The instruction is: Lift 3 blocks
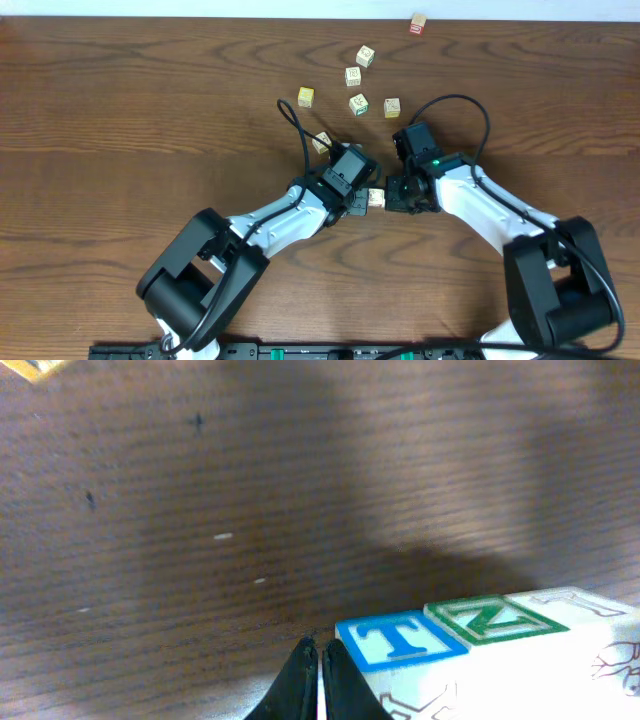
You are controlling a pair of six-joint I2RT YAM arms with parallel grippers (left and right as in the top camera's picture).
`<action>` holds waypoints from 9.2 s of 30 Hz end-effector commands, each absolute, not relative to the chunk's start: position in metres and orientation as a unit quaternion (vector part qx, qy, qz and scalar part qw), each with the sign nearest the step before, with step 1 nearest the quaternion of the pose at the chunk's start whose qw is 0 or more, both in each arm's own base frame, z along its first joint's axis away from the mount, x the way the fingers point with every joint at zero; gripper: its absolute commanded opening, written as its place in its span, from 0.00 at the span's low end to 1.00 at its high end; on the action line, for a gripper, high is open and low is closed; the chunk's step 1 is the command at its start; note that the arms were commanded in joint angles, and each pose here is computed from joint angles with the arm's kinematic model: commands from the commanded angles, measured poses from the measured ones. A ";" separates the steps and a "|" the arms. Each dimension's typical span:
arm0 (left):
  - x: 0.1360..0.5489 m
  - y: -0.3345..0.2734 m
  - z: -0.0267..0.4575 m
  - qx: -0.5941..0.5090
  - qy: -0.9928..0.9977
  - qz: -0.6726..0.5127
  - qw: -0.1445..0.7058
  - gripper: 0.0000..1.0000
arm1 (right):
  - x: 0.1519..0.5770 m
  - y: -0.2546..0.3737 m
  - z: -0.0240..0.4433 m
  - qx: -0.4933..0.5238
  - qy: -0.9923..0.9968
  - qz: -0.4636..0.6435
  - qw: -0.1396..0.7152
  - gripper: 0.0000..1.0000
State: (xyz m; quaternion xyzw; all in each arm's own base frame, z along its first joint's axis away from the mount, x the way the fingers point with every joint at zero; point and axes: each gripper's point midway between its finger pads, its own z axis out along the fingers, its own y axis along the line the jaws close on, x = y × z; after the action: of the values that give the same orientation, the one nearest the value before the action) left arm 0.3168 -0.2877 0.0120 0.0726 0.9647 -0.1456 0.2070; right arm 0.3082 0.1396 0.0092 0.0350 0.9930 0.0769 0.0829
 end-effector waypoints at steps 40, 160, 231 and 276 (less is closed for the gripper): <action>0.408 -0.153 0.151 0.045 0.906 0.015 0.421 0.13 | 0.411 0.066 0.083 -0.022 0.970 0.028 0.240 0.63; 0.162 0.053 0.350 0.125 0.761 0.299 0.562 0.79 | 0.244 0.008 0.156 -0.044 0.739 -0.010 0.672 0.99; 0.242 0.018 0.139 -0.091 0.750 0.013 0.654 0.80 | 0.244 0.009 0.156 -0.026 0.739 0.008 0.673 0.99; 0.243 0.010 0.139 -0.076 0.753 -0.004 0.654 0.80 | 0.244 0.009 0.156 -0.026 0.739 0.009 0.673 0.99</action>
State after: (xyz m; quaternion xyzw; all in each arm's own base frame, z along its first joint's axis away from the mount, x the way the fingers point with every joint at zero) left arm 0.2437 0.0105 0.1568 -0.0752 0.7359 -0.0022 0.6729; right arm 0.2444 0.0094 0.1571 -0.0301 0.7397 0.0048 0.6722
